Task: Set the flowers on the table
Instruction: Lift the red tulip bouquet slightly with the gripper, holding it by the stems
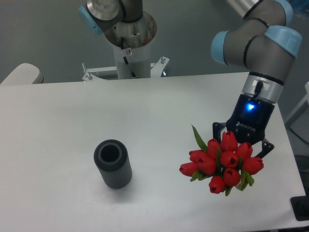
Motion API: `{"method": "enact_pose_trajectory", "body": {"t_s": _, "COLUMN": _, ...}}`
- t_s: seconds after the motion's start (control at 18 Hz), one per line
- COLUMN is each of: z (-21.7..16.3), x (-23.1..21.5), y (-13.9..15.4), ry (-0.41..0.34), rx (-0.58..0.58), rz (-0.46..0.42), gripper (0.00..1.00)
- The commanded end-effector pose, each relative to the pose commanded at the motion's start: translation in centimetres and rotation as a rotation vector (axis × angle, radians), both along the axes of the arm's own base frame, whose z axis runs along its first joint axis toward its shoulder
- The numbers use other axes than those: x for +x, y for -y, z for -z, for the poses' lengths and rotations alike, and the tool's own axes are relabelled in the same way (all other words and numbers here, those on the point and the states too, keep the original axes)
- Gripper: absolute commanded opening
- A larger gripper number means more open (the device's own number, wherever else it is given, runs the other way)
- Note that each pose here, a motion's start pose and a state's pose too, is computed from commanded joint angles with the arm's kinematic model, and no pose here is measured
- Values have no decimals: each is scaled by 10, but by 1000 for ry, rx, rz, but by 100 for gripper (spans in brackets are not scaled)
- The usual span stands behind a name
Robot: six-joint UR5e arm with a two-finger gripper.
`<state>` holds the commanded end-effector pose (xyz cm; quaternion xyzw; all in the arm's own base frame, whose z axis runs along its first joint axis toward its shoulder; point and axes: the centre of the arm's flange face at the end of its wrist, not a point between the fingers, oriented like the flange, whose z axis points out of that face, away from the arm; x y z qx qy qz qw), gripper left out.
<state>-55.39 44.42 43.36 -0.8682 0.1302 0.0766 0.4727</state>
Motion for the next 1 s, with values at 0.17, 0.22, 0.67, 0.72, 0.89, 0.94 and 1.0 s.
{"method": "enact_pose_trajectory", "body": {"t_s": 0.17, "z": -3, "x": -9, "y": 15, "ry": -53, "rx": -52, "rz": -36, "gripper": 40}}
{"method": "enact_pose_trajectory", "body": {"t_s": 0.22, "z": -4, "x": -8, "y": 17, "ry": -72, "rx": -72, "rz": -44, "gripper": 40}}
{"method": "enact_pose_trajectory", "body": {"t_s": 0.67, "z": 10, "x": -4, "y": 35, "ry": -245, "rx": -319, "rz": -75, "gripper": 39}}
{"method": "enact_pose_trajectory", "body": {"t_s": 0.72, "z": 13, "x": -2, "y": 35, "ry": -243, "rx": -326, "rz": -72, "gripper": 39}}
{"method": "enact_pose_trajectory", "body": {"t_s": 0.89, "z": 23, "x": 6, "y": 39, "ry": -250, "rx": -353, "rz": -54, "gripper": 39}}
{"method": "enact_pose_trajectory", "body": {"t_s": 0.94, "z": 28, "x": 9, "y": 42, "ry": -259, "rx": -366, "rz": -37, "gripper": 39}}
{"method": "enact_pose_trajectory", "body": {"t_s": 1.0, "z": 31, "x": 14, "y": 44, "ry": -274, "rx": -388, "rz": -23, "gripper": 39}}
